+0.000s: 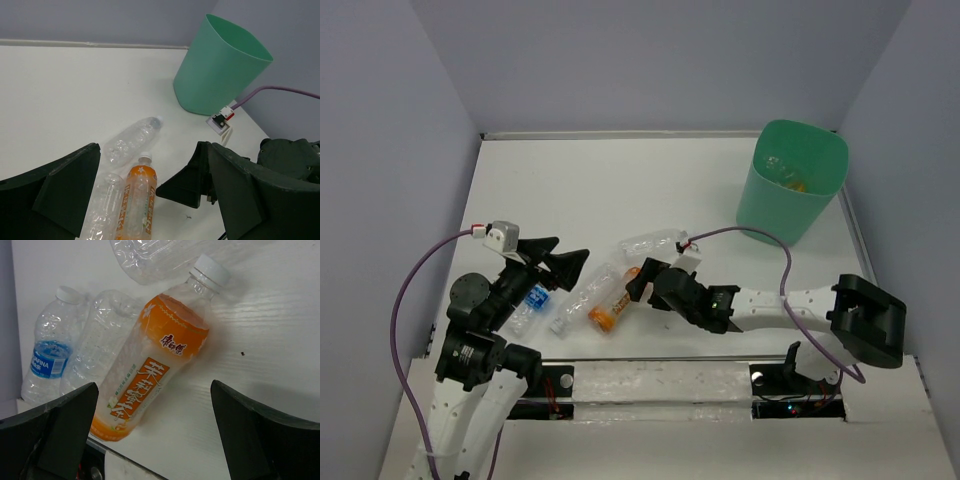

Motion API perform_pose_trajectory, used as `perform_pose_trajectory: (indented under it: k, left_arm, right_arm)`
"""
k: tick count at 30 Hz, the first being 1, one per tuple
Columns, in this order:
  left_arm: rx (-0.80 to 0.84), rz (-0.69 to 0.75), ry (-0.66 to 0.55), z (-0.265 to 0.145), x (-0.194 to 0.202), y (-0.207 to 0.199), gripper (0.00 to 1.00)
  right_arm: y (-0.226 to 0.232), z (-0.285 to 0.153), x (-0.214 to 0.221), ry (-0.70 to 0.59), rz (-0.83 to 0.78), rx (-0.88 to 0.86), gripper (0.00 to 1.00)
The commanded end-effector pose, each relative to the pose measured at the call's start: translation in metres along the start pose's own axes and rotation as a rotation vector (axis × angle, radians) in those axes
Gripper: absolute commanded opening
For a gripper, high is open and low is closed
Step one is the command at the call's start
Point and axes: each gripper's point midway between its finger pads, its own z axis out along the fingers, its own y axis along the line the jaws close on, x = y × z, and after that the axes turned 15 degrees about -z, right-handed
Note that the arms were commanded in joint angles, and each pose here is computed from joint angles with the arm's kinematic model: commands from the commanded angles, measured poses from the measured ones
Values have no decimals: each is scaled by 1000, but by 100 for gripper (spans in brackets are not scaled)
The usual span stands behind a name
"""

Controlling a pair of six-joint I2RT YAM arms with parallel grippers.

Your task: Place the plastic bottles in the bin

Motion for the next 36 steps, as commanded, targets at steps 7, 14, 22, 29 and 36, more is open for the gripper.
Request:
perform_pose_trajectory:
  k: [7,14,22,29,36]
  left_arm:
    - [43,22,-21,0,-5,-8,99]
    - [48,24,-20,-1,-5,-9,99]
    - [47,24,-19,0,-5,-9,99]
    - [43,23,-21,0,-5,-8,99]
    - [44,21,-18,0,-5,-8,99]
  right_arm:
    - [28,24,-12,-69,224,-35,99]
    - [21,43,4,-50,215,13,99]
    - [-3,51,19,-58,258,91,91]
    - [-8,60,16,-80,250,121,77]
    - [-31,36,8,-110,223,154,60]
